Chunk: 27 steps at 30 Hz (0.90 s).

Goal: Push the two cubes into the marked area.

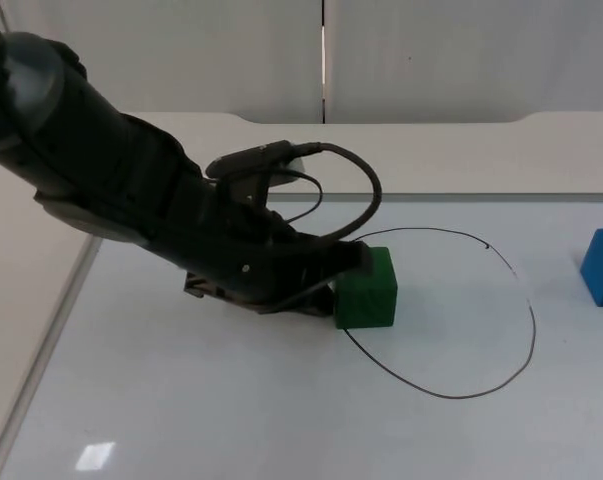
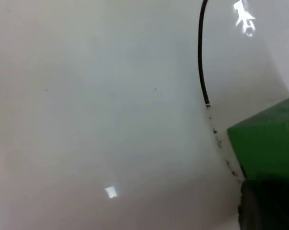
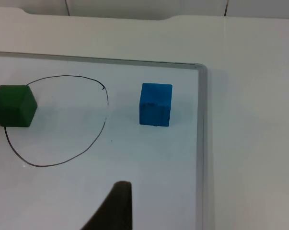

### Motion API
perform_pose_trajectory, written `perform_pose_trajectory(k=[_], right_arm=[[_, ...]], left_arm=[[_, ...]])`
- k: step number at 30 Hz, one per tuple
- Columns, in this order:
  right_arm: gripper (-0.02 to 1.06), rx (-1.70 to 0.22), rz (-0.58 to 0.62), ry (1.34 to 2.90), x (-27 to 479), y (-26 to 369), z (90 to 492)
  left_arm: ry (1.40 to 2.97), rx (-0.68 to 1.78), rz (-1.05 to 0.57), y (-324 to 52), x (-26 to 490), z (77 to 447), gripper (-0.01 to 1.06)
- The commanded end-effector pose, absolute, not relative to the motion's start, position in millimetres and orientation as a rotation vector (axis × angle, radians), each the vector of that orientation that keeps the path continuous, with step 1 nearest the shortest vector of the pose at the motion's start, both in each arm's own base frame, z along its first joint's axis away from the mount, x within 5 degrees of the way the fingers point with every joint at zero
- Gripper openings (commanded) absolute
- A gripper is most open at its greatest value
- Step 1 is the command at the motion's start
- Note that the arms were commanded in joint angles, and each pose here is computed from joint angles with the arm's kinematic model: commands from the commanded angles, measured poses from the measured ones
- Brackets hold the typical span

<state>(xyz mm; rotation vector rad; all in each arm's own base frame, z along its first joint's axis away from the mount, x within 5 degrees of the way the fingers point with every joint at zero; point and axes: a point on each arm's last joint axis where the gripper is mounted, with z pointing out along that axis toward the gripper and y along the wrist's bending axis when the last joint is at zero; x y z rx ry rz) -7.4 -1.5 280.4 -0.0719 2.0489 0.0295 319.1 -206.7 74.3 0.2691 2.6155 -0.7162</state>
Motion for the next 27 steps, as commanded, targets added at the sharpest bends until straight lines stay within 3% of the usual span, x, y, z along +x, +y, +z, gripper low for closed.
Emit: perform_pose_trajectory(k=[1, 18, 27], right_arm=[[1.05, -0.066, 0.024, 2.046, -7.3, -1.6, 279.9], [1.05, -0.066, 0.024, 2.046, -7.3, -1.6, 279.9], [1.05, -0.066, 0.024, 2.046, -7.3, -1.6, 279.9]], left_arm=[[2.602, 0.288, -0.737, -214.5, 318.2, 77.3, 0.0], [2.548, 0.296, -0.721, -221.7, 329.4, 88.7, 0.0], [2.517, 0.313, -0.61, -188.6, 346.2, 105.4, 0.0]])
